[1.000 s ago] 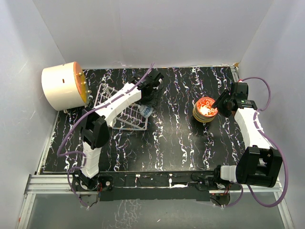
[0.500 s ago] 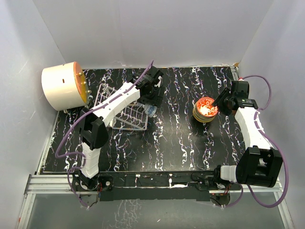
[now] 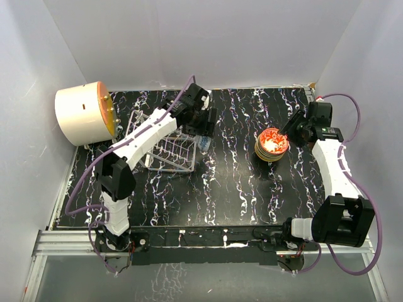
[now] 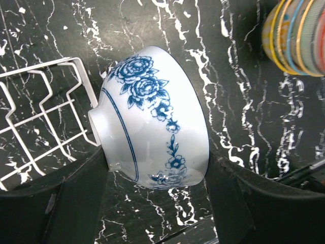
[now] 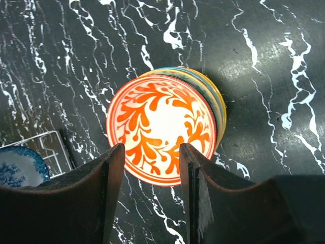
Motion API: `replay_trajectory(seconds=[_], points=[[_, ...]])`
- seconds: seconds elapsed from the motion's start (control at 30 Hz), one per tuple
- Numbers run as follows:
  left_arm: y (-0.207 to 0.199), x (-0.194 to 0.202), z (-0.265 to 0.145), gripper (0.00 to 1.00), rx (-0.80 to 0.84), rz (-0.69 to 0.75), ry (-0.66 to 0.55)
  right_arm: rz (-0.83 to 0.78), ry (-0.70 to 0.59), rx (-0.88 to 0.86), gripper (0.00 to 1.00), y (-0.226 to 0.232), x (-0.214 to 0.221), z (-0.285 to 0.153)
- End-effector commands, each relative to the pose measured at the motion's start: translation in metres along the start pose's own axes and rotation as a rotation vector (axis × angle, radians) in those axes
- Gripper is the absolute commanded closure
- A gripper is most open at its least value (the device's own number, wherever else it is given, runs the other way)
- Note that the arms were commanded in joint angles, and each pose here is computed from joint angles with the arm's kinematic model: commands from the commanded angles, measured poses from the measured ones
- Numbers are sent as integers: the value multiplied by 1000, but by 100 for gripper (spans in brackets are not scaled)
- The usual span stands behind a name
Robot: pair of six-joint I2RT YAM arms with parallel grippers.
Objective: Unload the bowls from the dish rack
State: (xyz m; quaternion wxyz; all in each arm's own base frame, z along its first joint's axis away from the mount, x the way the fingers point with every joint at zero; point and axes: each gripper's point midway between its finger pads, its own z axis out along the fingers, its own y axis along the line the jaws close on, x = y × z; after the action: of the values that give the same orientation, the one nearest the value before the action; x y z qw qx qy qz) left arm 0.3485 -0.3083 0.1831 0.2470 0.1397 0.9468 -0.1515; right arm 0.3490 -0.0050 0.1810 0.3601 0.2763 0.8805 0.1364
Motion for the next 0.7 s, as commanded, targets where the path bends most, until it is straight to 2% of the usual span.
replay_trajectory(seconds=[0.0,0.3,0.67], points=[[-18,-35,-44,60,172,-77,-135,-23,-75,-130,50,33,-29,-15],[-33,-56,-64,60,359,-160,-161,-63,-70,-267,50,73,-35,-27],[-64,-67,-90,61,625,-212,-157,-120,1,-419,48,128,-7,-23]])
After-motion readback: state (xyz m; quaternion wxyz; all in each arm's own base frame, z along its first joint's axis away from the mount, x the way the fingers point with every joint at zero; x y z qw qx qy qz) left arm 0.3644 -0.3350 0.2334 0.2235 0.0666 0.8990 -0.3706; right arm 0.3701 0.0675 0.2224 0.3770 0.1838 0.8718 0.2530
